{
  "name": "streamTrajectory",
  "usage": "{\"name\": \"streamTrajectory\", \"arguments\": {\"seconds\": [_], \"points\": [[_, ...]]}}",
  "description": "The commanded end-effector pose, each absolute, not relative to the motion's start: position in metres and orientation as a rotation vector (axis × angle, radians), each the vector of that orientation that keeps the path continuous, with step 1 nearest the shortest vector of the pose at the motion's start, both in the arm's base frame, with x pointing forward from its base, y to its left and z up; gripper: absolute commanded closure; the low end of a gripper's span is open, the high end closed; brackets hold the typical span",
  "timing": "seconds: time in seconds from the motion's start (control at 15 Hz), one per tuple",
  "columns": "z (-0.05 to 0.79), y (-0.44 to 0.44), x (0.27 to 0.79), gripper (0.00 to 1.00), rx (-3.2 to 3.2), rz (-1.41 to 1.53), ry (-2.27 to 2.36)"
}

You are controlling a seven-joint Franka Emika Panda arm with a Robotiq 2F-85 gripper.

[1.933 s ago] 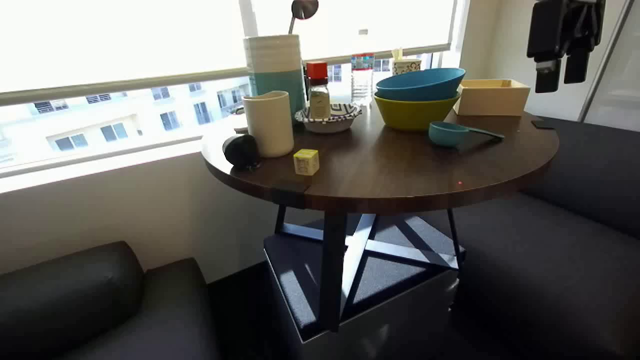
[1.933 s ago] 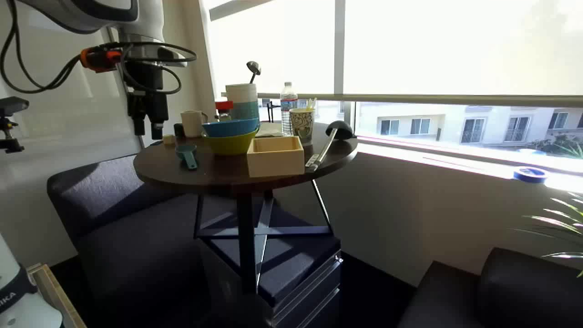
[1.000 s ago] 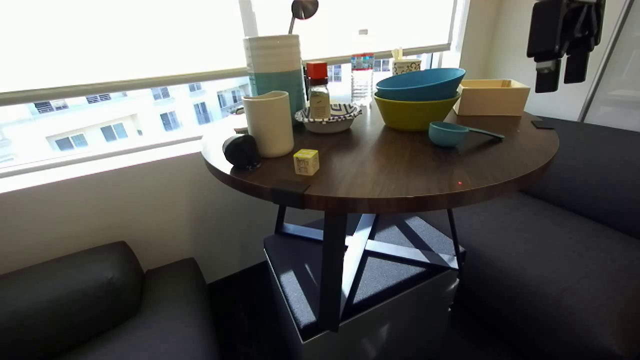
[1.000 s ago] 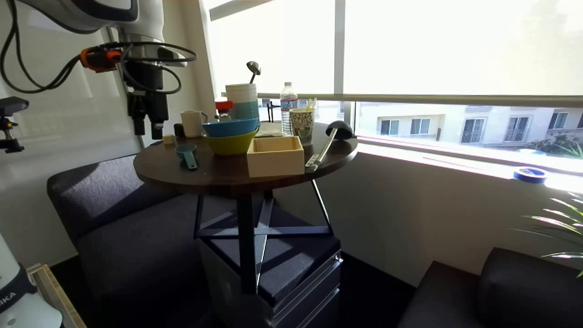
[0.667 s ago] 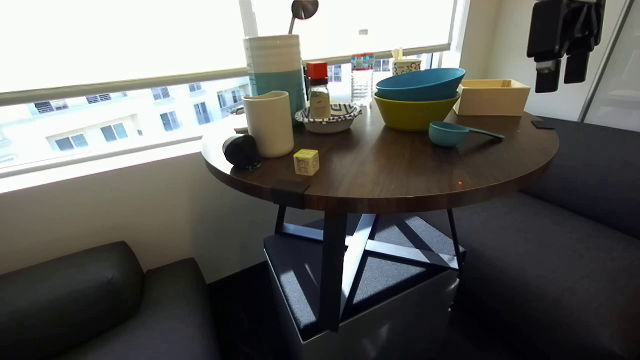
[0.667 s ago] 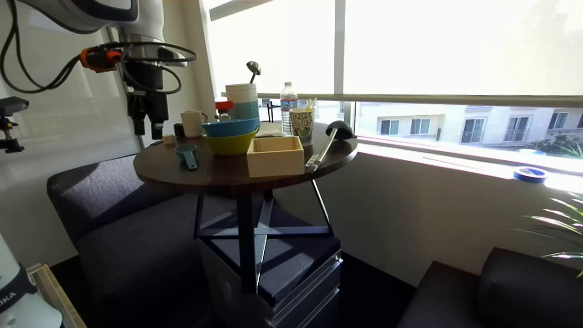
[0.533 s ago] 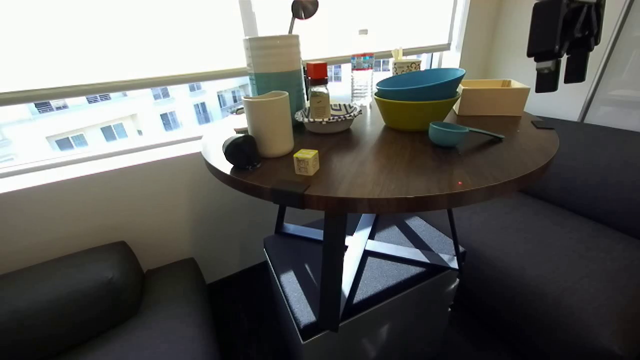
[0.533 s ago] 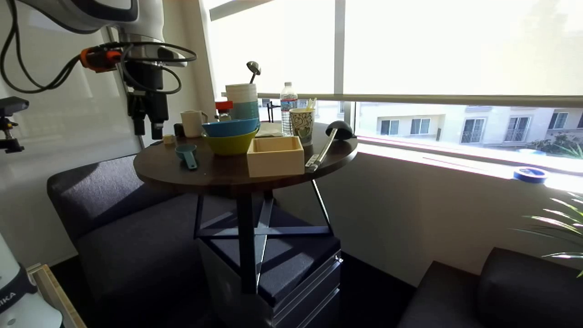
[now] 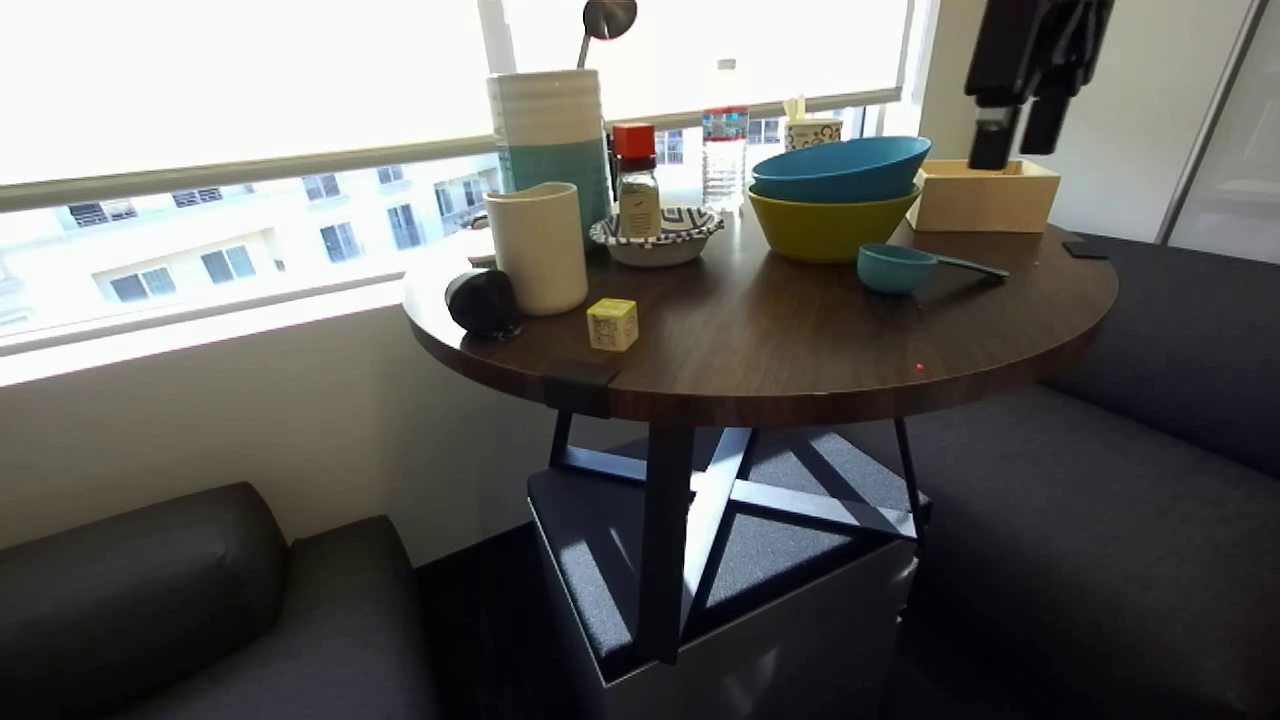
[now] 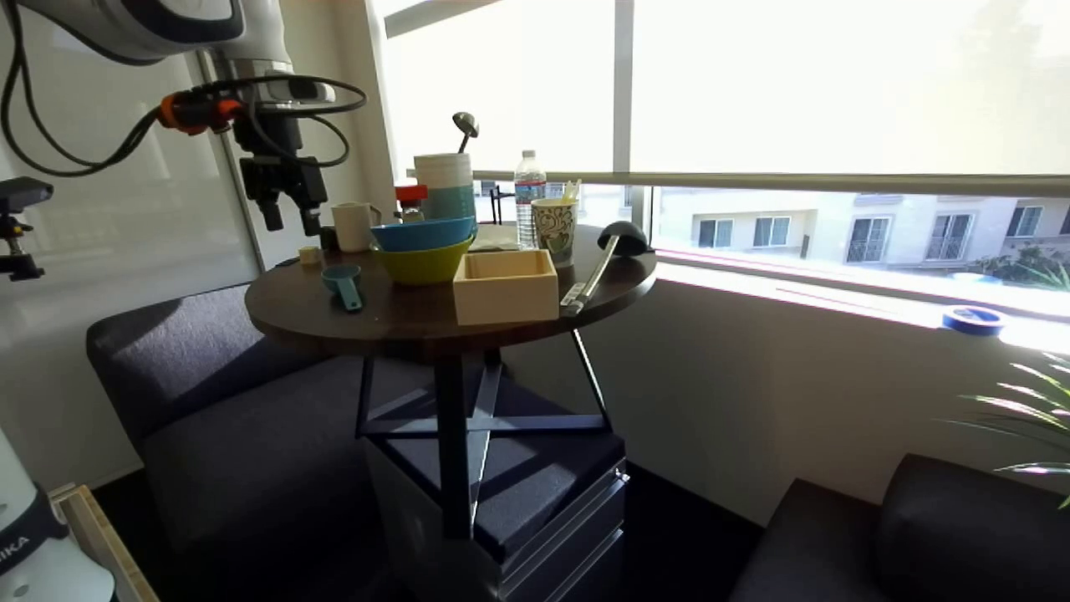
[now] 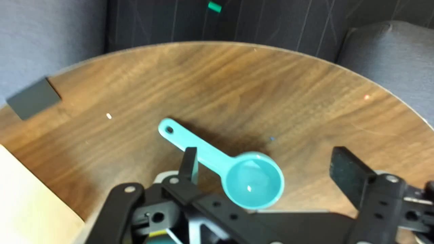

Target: Sprinkle some stuff into the scooper, then pour it back into the bowl

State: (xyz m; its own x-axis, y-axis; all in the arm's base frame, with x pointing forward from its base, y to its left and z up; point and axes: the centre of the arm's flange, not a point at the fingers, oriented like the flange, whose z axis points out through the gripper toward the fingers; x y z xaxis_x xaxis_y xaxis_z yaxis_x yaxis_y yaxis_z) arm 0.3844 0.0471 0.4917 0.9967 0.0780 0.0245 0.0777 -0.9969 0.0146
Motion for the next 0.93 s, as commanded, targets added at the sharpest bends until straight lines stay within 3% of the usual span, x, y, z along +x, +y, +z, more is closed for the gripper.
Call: {"name": "streamTrajectory", "arguments": {"seconds": [0.0, 0.13, 0.2, 0.87], "points": [[0.498, 0.107, 0.424, 0.00, 3.102, 0.244, 0.305], [0.504, 0.132, 0.447, 0.00, 3.063, 0.346, 0.379], [0.500, 0.114, 0.413, 0.00, 3.086, 0.295, 0.333], [0.498, 0.115, 0.418, 0.00, 3.089, 0.295, 0.331]]}}
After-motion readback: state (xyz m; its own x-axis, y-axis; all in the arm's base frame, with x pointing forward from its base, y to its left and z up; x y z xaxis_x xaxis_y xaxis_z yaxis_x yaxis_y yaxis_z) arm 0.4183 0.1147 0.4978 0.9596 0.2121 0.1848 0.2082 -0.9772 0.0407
